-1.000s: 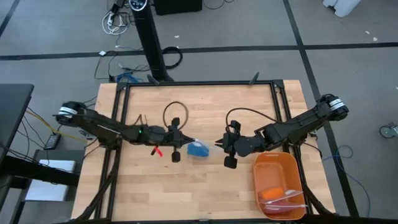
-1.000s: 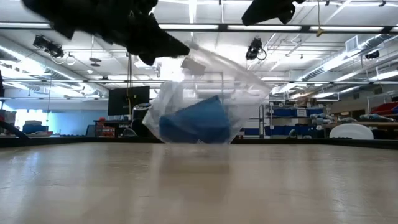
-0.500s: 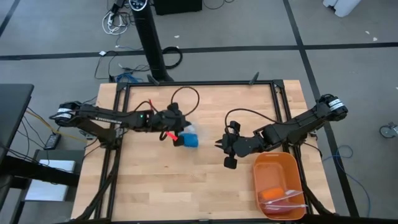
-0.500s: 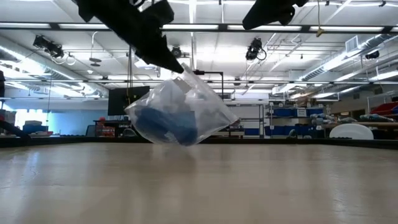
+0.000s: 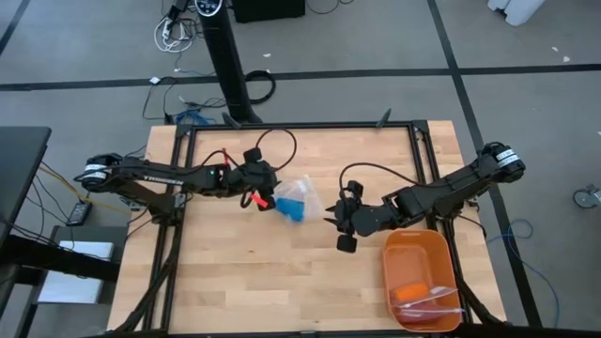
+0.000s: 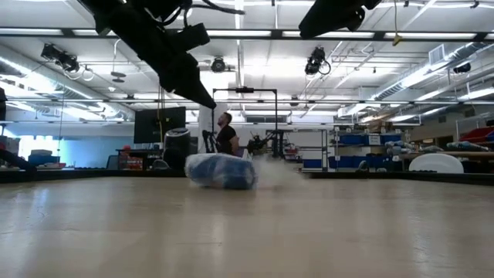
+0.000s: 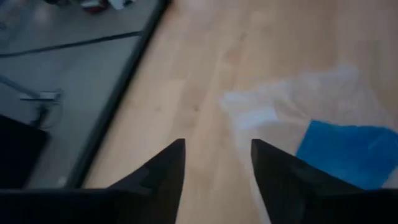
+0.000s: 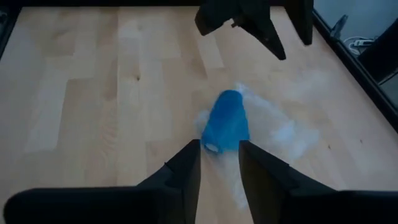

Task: Roll bandage
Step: Put the blue bandage into the transparent zip lock bag

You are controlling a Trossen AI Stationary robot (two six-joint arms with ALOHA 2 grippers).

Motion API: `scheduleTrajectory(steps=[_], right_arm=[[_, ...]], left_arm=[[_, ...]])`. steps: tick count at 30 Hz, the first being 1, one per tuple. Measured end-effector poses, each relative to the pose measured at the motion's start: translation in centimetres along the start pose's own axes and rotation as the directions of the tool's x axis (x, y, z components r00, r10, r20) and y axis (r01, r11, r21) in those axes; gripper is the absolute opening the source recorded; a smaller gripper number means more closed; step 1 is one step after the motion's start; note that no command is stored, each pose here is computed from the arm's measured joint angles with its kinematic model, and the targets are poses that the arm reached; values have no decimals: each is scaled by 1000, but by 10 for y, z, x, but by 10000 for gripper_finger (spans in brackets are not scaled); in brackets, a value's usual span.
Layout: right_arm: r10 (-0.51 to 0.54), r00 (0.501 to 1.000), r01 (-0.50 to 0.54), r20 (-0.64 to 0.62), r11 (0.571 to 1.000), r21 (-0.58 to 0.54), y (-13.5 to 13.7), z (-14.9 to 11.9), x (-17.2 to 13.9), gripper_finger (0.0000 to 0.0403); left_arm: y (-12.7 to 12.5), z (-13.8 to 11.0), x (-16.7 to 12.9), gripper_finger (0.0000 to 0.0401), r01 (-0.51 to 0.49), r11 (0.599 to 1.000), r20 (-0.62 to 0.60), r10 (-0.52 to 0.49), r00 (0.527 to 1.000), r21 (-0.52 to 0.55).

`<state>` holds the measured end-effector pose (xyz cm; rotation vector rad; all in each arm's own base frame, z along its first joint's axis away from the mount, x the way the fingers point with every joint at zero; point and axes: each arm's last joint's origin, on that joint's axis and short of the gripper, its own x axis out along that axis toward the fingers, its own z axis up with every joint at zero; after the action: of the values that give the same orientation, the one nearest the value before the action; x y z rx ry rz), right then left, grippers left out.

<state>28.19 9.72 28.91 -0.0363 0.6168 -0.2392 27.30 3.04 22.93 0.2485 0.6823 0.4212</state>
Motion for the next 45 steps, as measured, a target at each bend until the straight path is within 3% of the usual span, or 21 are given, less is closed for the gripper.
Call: scheduleTrajectory(steps=[4, 10, 14, 18, 22, 26, 34, 38, 43, 45], right_arm=[[-14, 1000, 14, 4, 1000, 0, 0, 0, 0, 127], [-1, 1000, 0, -22, 1000, -16, 19, -13, 39, 134], [-12, 1000, 12, -25, 999, -34, 33, -26, 82, 134], [-51, 998, 48, -39, 997, -65, 40, -28, 116, 137], [-113, 992, 101, -51, 977, -186, 50, -25, 144, 141], [-211, 972, 167, -106, 932, -321, 56, -24, 165, 145], [-262, 940, 173, -219, 919, -355, 42, -15, 198, 142], [-210, 938, 124, -277, 946, -301, 31, -17, 207, 119], [-197, 930, 107, -310, 952, -285, 21, -18, 211, 23], [-196, 929, 101, -315, 950, -294, 20, -18, 211, 11]], left_arm=[[0, -3, -5, 220, -16, 999, -33, 17, 999, 32], [-26, -25, -12, 229, 146, 989, -142, -140, 980, 29], [-47, -47, -13, 228, 169, 986, -85, -169, 982, -9], [-63, -56, -16, 227, 208, 975, 74, -202, 977, -82], [-71, -59, -20, 227, 247, 962, 187, -223, 957, -117], [-76, -60, -24, 227, 246, 963, 195, -223, 955, -106], [-82, -60, -30, 227, 236, 968, 208, -213, 955, -91], [-85, -61, -32, 227, 231, 969, 210, -210, 955, -85], [-87, -61, -34, 227, 212, 974, 212, -191, 959, -83], [-87, -61, -34, 227, 205, 975, 213, -183, 960, -84]])
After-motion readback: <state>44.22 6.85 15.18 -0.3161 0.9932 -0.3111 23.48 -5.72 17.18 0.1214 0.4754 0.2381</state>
